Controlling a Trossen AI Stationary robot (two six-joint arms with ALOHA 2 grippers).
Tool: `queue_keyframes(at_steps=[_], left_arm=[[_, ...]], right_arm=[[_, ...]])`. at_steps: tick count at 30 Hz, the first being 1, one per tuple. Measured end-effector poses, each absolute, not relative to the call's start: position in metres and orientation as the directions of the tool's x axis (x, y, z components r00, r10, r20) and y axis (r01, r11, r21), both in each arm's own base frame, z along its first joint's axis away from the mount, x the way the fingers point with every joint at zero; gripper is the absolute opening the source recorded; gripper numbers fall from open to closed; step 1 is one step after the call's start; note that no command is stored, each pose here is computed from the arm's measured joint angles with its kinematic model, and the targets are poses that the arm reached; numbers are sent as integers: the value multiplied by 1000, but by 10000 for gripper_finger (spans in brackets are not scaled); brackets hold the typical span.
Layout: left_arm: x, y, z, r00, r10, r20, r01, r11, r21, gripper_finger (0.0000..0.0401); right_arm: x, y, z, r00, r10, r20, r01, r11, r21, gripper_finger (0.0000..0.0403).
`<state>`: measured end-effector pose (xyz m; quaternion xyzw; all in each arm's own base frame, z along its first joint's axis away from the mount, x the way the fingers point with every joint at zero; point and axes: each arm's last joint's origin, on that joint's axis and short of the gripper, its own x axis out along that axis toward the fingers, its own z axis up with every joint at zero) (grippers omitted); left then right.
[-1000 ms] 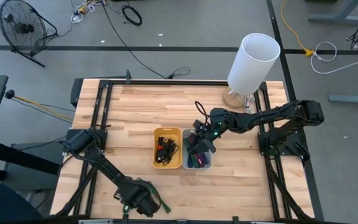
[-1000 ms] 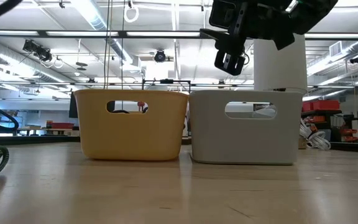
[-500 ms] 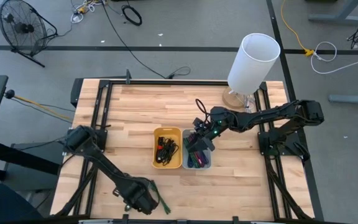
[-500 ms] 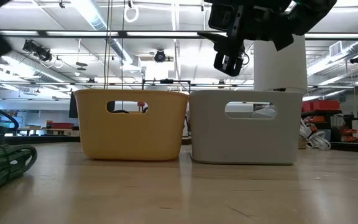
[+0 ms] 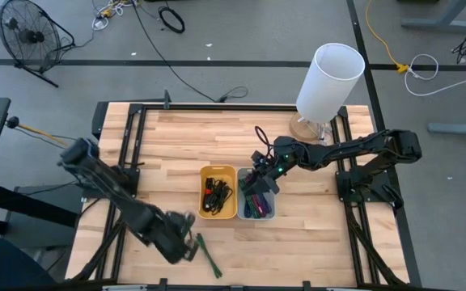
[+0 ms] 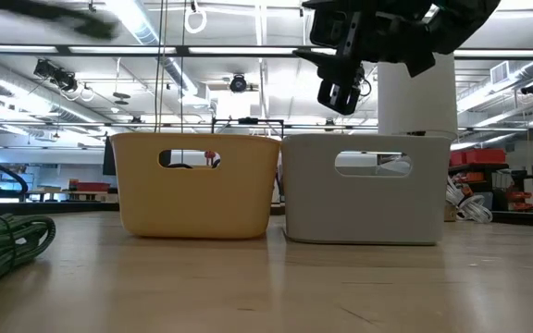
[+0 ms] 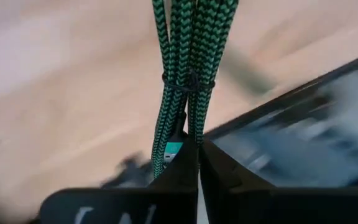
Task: Pick & Place USB Port
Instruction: Put the black green charger cable into the gray bin
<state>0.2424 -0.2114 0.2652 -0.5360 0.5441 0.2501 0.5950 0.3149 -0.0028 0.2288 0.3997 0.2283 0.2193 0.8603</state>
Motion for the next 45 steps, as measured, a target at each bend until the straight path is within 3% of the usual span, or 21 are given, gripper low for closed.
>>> queue_keyframes(at_steps=[4,6,14,22,29,39,45], left_arm=[[237,-183,302,555,-100,-826,-785,266,-560,1],[235,-169,317,639,-22,-769,-734,280,-619,1],[249,-118,353,802,147,-580,-576,451,-682,1],[280,-80,360,855,94,-510,-450,624,-639,1],[294,-52,375,921,49,-386,-302,714,-632,1],[302,-26,384,956,-43,-291,-155,768,-621,1],[306,-21,389,966,-105,-235,-66,779,-623,1]], right_arm=[[315,-3,229,803,556,-215,-195,585,787,213],[315,-3,230,808,552,-206,-198,583,788,213],[318,-3,250,836,547,-30,-337,556,760,213],[316,-11,276,842,501,201,-479,523,705,213],[311,-18,290,842,440,312,-523,526,671,213],[293,-24,318,856,307,416,-507,655,561,213],[287,-26,323,890,230,393,-428,717,550,213]])
